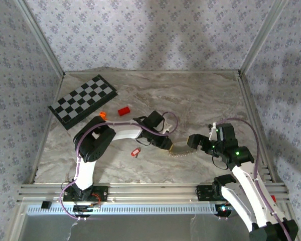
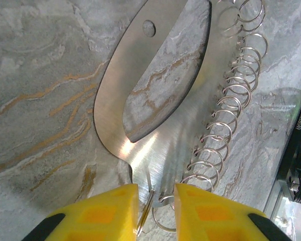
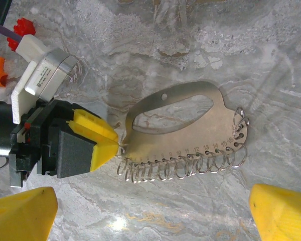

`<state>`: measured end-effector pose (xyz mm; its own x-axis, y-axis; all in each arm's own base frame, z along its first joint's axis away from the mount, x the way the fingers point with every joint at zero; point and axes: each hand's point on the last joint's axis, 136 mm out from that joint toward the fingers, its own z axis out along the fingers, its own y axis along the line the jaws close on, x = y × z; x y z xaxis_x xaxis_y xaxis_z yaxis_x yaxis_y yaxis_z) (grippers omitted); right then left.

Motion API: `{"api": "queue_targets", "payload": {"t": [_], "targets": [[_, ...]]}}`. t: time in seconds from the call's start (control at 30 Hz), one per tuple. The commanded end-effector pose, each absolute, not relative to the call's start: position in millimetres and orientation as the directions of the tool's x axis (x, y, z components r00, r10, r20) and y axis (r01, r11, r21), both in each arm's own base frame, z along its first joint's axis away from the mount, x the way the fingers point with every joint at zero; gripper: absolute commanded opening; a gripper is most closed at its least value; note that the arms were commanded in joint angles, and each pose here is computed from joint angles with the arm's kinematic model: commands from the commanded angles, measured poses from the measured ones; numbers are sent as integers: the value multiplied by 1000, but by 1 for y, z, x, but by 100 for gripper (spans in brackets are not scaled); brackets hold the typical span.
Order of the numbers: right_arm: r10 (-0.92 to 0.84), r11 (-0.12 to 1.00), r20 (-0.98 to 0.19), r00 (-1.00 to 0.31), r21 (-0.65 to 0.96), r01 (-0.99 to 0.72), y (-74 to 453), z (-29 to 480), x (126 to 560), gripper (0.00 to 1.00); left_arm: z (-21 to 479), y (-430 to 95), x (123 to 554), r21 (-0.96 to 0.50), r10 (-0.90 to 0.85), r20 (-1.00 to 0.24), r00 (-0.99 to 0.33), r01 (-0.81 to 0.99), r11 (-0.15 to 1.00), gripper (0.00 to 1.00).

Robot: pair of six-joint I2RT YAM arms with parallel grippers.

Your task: Put the keys on the keyring

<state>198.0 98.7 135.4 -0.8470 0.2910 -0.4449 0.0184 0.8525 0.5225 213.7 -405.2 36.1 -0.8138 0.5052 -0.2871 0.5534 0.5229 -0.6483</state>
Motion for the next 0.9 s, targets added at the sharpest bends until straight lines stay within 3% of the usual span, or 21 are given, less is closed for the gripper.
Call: {"api": "queue_targets", "payload": {"t": [0.0, 0.87], "targets": [[293, 846, -456, -841, 534, 5, 99, 146, 196, 100, 44, -405, 206, -666, 520, -291, -803, 560, 493, 23], [302, 844, -461, -834, 537, 9, 98, 147, 197, 100, 46, -397, 198, -666, 526, -273, -806, 552, 501, 19]]}}
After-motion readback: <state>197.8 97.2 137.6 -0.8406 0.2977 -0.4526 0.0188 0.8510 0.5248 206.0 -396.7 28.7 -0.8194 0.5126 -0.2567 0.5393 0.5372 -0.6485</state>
